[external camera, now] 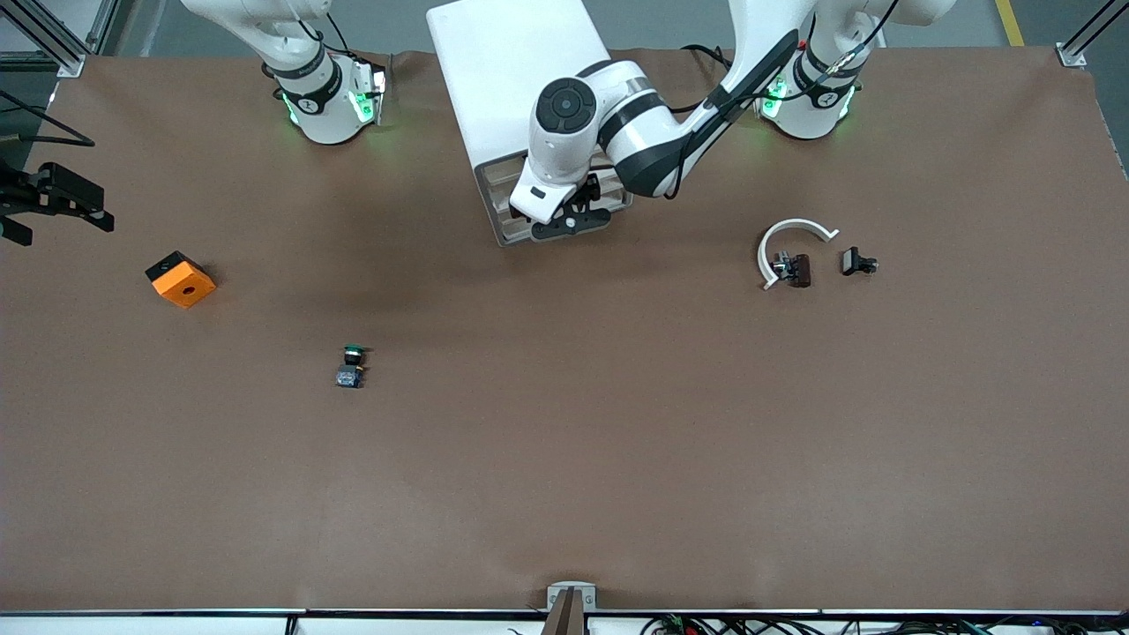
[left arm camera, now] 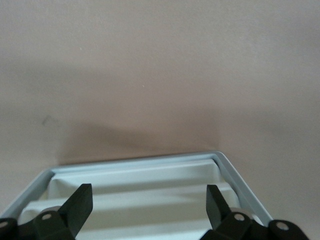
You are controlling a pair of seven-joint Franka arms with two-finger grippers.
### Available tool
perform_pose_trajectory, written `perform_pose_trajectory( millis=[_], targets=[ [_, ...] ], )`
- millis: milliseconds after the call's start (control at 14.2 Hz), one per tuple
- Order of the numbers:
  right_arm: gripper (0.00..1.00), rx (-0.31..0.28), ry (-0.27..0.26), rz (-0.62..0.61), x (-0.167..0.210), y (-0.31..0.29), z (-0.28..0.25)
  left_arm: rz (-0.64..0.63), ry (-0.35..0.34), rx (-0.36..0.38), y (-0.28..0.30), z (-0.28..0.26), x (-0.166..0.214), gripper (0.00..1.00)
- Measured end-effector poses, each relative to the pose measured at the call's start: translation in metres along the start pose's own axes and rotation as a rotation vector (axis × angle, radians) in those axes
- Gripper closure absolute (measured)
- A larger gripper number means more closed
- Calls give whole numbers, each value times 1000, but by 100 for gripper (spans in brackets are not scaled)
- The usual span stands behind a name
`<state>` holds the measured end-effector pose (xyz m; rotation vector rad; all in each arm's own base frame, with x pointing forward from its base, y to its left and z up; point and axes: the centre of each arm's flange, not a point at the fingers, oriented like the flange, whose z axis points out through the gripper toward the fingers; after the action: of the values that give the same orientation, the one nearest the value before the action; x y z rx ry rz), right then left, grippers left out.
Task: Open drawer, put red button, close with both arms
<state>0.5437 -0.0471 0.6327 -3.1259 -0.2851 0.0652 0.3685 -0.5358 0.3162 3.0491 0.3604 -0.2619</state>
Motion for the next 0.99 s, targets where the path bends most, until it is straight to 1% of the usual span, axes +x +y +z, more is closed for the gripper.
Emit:
perform_pose_trajectory(
  millis=[212, 353, 776, 918, 988],
  targets=[
    [0, -3, 16, 3, -8, -1, -11, 18, -20, 34, 0, 28, -2, 0],
    [0, -2, 25, 19, -12, -1, -17, 22, -39, 40, 2, 38, -8, 0],
    [0, 8, 19, 182, -22, 4, -15, 18, -92, 26, 11, 38, -30, 0],
    [0, 14, 14, 232, -26, 2, -12, 13, -92, 20, 12, 36, -28, 0],
    [0, 15, 18, 243, -28, 1, -11, 6, -90, 5, 14, 31, -24, 0]
  ],
)
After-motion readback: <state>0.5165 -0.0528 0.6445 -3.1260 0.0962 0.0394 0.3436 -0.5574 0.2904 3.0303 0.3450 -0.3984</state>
